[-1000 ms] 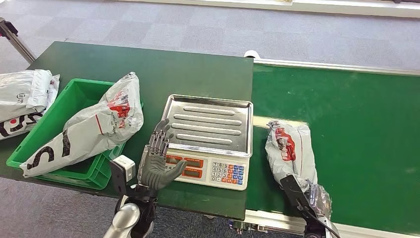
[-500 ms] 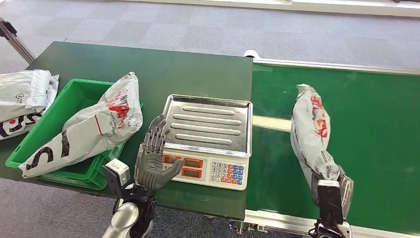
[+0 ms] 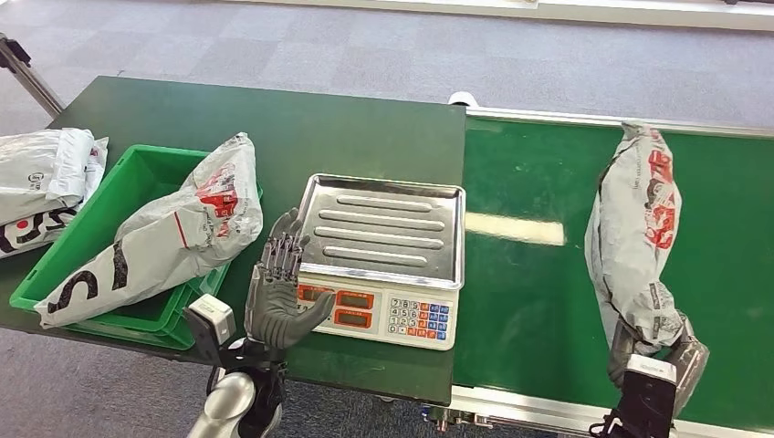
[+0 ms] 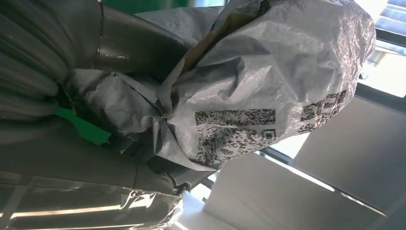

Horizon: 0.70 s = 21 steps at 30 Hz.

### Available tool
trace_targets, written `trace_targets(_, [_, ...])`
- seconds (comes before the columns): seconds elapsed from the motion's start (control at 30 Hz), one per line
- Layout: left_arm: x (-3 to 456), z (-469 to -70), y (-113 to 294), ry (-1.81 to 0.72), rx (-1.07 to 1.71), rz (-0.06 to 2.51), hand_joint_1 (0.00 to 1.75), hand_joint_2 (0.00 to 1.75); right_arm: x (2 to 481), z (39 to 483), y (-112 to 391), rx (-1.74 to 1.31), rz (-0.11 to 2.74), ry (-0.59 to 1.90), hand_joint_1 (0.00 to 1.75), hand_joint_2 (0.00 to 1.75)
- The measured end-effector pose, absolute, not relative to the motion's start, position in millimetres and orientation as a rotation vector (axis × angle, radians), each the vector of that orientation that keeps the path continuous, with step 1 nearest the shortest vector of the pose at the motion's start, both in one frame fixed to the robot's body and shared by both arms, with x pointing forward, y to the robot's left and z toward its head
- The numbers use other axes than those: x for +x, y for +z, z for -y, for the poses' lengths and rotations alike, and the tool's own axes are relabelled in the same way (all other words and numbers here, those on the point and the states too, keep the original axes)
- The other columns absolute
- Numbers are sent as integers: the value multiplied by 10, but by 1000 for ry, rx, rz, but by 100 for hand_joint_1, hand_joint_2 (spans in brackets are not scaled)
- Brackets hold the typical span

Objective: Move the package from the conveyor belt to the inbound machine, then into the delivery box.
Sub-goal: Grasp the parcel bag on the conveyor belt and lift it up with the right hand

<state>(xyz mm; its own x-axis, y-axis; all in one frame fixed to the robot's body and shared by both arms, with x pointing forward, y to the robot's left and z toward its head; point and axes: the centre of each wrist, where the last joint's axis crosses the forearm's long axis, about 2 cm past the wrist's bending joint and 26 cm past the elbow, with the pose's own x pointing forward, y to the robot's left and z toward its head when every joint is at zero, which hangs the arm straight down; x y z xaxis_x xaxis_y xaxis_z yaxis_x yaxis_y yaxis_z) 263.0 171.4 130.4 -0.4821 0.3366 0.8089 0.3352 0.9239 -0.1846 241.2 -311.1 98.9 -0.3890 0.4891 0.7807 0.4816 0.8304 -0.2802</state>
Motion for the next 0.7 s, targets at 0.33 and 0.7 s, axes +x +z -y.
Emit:
trace_targets(0.33, [2702, -1764, 1408, -55, -297, 2234, 0, 175, 2816, 2862, 1541, -809, 2314, 417, 175, 175])
trace_targets(0.7, [2705, -1777, 1413, -72, -297, 2239, 0, 175, 2887, 2796, 1584, -779, 2355, 490, 175, 175])
